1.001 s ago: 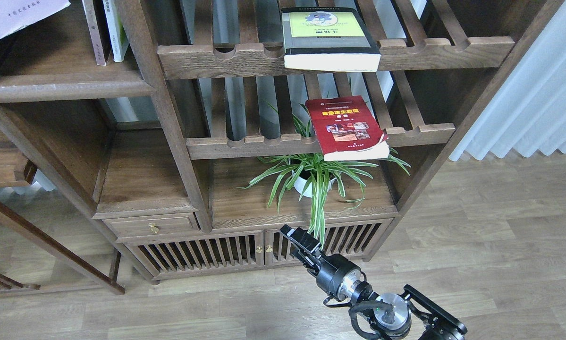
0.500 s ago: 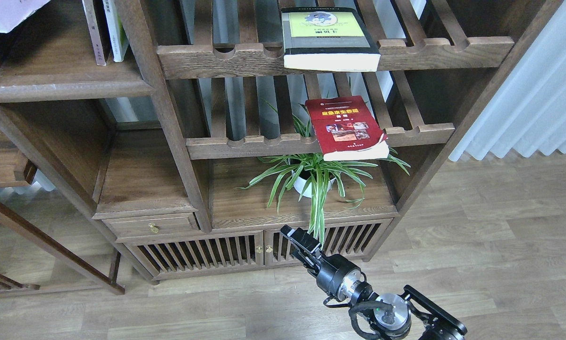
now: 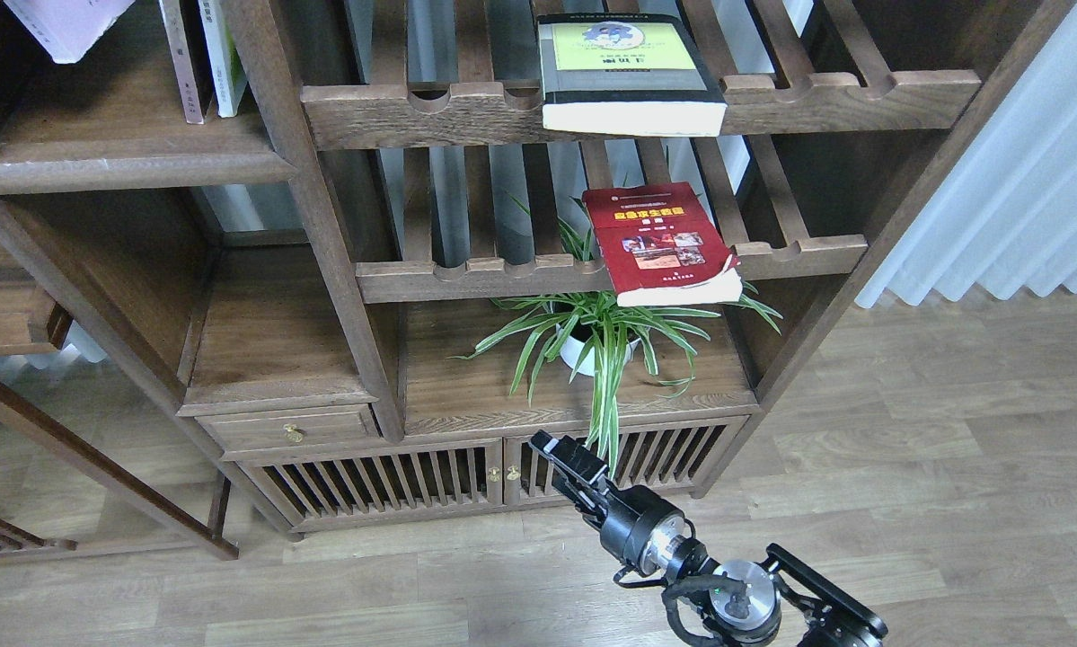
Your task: Organize books on shelf
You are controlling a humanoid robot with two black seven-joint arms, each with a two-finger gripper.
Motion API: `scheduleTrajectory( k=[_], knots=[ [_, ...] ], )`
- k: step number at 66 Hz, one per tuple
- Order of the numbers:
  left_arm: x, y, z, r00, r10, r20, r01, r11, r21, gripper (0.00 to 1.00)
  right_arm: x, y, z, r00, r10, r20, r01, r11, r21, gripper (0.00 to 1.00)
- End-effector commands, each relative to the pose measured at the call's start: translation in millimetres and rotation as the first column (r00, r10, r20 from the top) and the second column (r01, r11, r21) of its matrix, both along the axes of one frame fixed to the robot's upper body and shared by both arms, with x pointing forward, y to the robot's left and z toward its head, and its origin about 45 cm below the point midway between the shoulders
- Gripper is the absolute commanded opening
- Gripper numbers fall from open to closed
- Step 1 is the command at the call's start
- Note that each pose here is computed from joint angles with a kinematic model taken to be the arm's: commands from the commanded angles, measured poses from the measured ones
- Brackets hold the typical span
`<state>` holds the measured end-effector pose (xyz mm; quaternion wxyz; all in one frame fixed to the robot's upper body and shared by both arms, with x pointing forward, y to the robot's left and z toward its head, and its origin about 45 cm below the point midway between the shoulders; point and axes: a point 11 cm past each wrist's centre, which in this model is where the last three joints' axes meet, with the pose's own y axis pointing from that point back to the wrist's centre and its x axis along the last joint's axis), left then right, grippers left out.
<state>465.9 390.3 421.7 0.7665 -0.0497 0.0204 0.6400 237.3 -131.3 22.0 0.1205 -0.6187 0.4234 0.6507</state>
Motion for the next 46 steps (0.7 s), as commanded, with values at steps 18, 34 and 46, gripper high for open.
scheduleTrajectory(
  k=[18,34,46],
  knots=[
    [11.3,-33.1,-15.9,0.999,-0.045,-0.003,0.045,0.996,0.081,0.02,0.1,0.0,0.1,1.000,0.000,0.001,0.000,1.000,0.001,0.98],
    [10.7,-29.0,-17.2,0.999,-0.051,0.002,0.050,0.985,0.165,0.04,0.8,0.4,1.5,1.000,-0.001,0.005,0.001,1.000,0.004,0.98],
    [8.0,-21.4,-21.6,0.999,-0.047,-0.001,0.047,0.984,0.173,0.05,0.5,0.8,1.4,1.000,0.001,0.004,-0.001,1.000,0.004,0.98]
  ],
)
